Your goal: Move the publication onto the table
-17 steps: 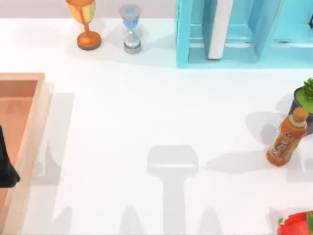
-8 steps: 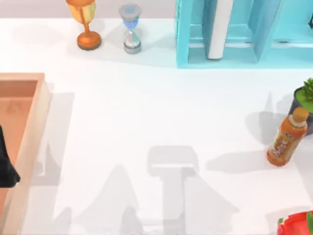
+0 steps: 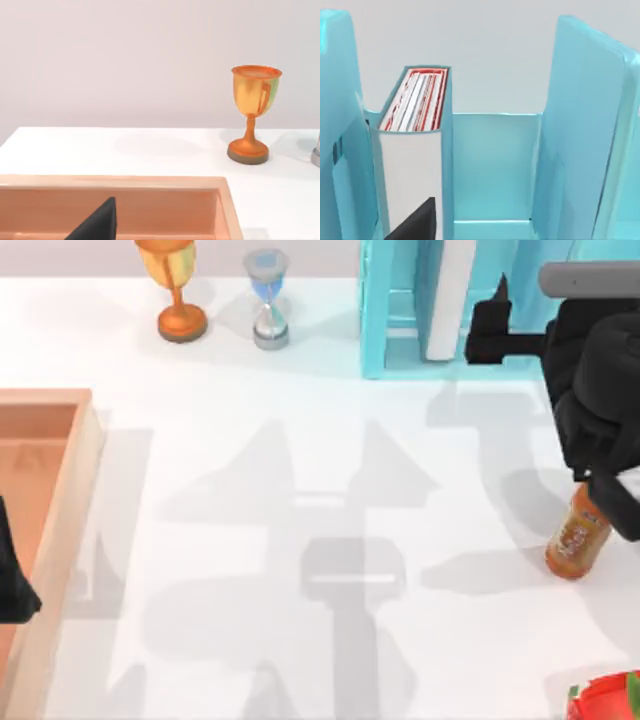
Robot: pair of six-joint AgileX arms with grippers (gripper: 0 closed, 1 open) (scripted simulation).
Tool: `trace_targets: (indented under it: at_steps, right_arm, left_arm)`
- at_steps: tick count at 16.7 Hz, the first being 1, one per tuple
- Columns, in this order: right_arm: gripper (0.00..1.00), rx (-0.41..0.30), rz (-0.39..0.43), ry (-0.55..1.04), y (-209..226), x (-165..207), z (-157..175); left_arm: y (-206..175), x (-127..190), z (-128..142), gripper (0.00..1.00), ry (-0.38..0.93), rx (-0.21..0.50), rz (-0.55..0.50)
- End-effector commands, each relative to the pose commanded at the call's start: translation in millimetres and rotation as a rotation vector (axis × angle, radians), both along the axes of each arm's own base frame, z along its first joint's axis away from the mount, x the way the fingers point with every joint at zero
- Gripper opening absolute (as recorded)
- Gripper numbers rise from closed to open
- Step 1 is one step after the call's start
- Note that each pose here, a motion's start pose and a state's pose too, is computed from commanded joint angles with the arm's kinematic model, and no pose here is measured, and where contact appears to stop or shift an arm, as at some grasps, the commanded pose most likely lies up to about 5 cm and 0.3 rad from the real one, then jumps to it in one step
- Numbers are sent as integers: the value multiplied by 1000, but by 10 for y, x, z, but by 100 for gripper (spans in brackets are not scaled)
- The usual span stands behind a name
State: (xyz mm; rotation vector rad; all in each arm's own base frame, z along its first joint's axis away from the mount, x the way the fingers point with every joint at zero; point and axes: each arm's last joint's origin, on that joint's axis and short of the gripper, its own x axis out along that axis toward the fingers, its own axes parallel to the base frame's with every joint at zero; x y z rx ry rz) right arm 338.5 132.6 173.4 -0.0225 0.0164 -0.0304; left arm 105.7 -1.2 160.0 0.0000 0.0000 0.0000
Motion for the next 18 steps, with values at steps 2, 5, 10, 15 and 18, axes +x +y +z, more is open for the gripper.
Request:
trace_targets:
  at_steps: [2, 5, 10, 15, 18]
  right_arm:
    - [100, 0, -1, 8, 242, 175, -361]
    - [100, 11, -3, -2, 510, 300, -790]
    - [100, 27, -6, -21, 677, 346, -1075]
    - [100, 25, -9, -17, 657, 353, -1078]
    - [100, 28, -6, -21, 711, 474, -1065]
  left_arm:
    - [0, 0, 0, 100, 0, 0, 0]
    - [0, 0, 0, 100, 0, 0, 0]
    - [0, 0, 0, 100, 0, 0, 0]
    - [0, 0, 0, 100, 0, 0, 0]
    - [0, 0, 0, 100, 0, 0, 0]
